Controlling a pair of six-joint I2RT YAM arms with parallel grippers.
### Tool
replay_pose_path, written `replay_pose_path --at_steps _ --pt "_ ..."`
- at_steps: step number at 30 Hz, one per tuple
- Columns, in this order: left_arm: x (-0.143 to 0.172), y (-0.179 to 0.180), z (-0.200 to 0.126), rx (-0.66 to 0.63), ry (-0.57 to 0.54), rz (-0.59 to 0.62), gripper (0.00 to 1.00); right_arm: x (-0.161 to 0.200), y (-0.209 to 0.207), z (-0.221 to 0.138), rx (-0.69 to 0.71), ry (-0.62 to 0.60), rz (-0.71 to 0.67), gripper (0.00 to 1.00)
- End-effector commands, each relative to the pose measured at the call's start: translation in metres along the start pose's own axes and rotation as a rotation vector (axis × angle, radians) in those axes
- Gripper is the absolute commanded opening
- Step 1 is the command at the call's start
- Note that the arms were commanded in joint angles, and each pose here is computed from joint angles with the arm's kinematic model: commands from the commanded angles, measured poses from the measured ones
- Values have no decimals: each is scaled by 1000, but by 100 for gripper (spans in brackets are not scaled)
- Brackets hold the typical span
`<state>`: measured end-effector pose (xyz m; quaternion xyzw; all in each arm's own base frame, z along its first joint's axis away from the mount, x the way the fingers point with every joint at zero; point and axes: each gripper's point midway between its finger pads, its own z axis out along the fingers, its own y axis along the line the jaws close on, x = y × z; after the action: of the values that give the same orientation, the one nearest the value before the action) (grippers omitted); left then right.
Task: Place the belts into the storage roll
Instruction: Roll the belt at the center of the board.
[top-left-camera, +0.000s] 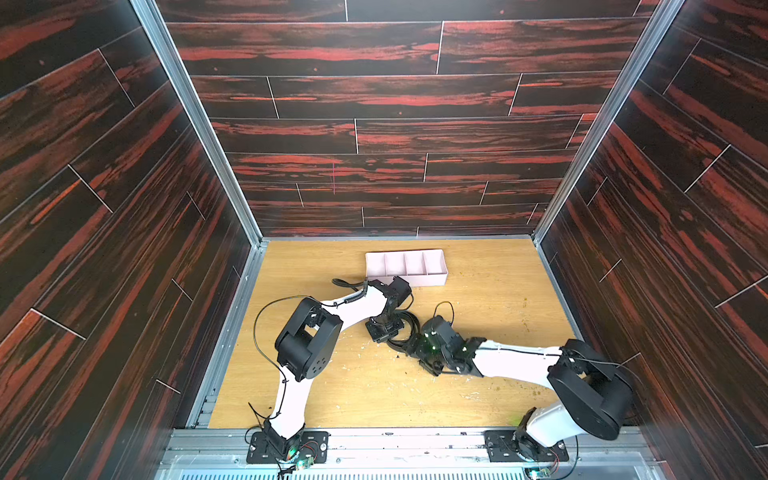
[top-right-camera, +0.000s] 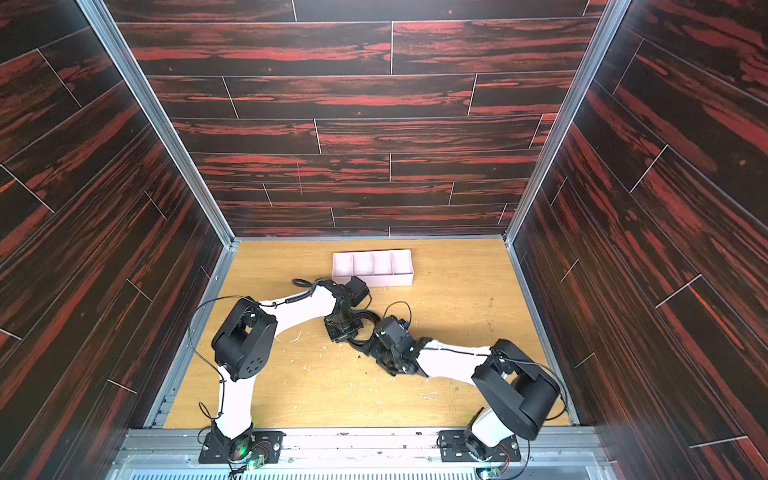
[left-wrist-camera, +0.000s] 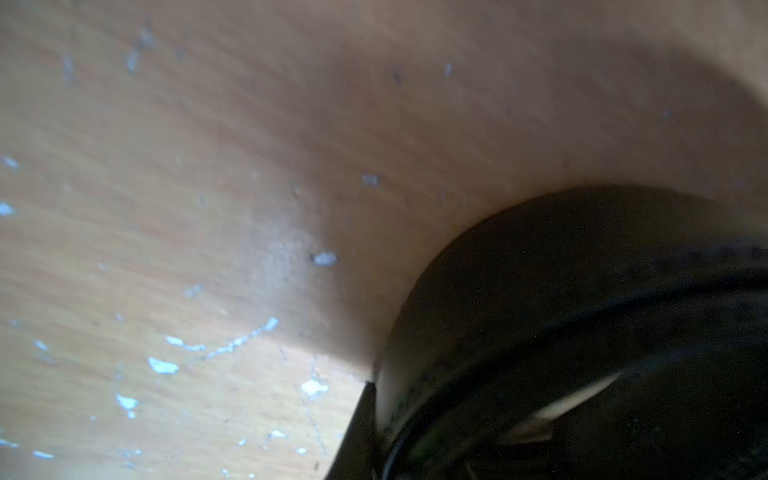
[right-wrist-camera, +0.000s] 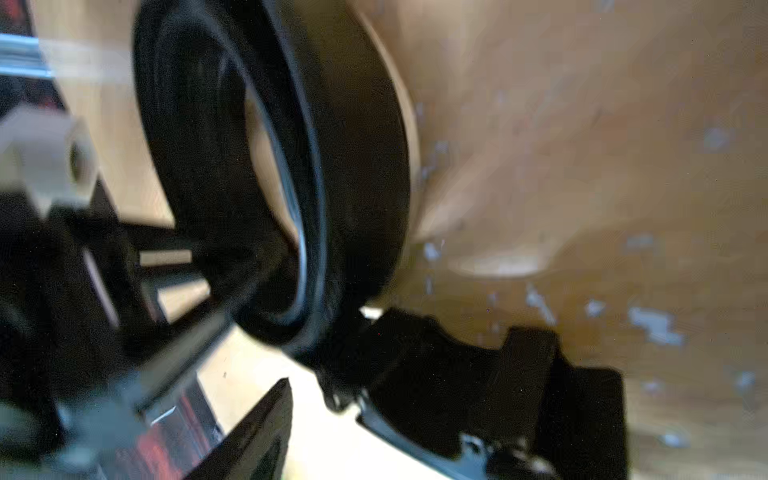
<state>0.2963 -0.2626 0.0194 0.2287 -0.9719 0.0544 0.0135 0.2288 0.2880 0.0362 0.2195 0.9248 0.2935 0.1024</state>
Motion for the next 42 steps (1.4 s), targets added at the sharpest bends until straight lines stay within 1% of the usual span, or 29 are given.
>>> replay_pose_path --at_steps 1,7,12,15,18,21,22,25,28,30,34,37,39,42 --pt "10 -1 -12 15 -18 6 0 -12 -12 -1 95 -47 18 78" --pt "19 -4 -14 35 -17 -4 0 -24 -9 -2 113 -91 48 79" --pt "26 -3 -10 33 -3 -20 0 -27 -17 -1 161 -107 57 77" --pt "28 -6 -7 49 9 -33 0 -25 -19 -3 161 -105 64 77" --pt "28 -9 -9 55 24 -44 0 -28 -26 -15 191 -133 41 76" --pt "24 -7 -14 44 -1 -69 0 -32 -26 -36 190 -162 -20 78" --pt "24 -11 -14 61 1 -75 0 -31 -27 -42 199 -159 -44 78" --pt "26 -17 -8 73 33 -84 0 -21 -30 -52 209 -101 -84 79" --pt "27 -22 -3 67 57 -82 0 -5 -28 -52 141 -24 -104 79" --pt "27 -26 -1 82 67 -80 0 3 -31 -54 146 -4 -148 78" --pt "23 -23 -7 44 47 -34 0 21 -39 -58 184 51 -278 77" --pt "20 -21 -9 32 45 -25 0 35 -51 -62 252 103 -332 76" --pt "18 -21 -10 37 42 -32 0 41 -65 -63 305 127 -337 75" --pt "18 -23 -11 46 41 -34 0 42 -83 -61 331 115 -289 75"
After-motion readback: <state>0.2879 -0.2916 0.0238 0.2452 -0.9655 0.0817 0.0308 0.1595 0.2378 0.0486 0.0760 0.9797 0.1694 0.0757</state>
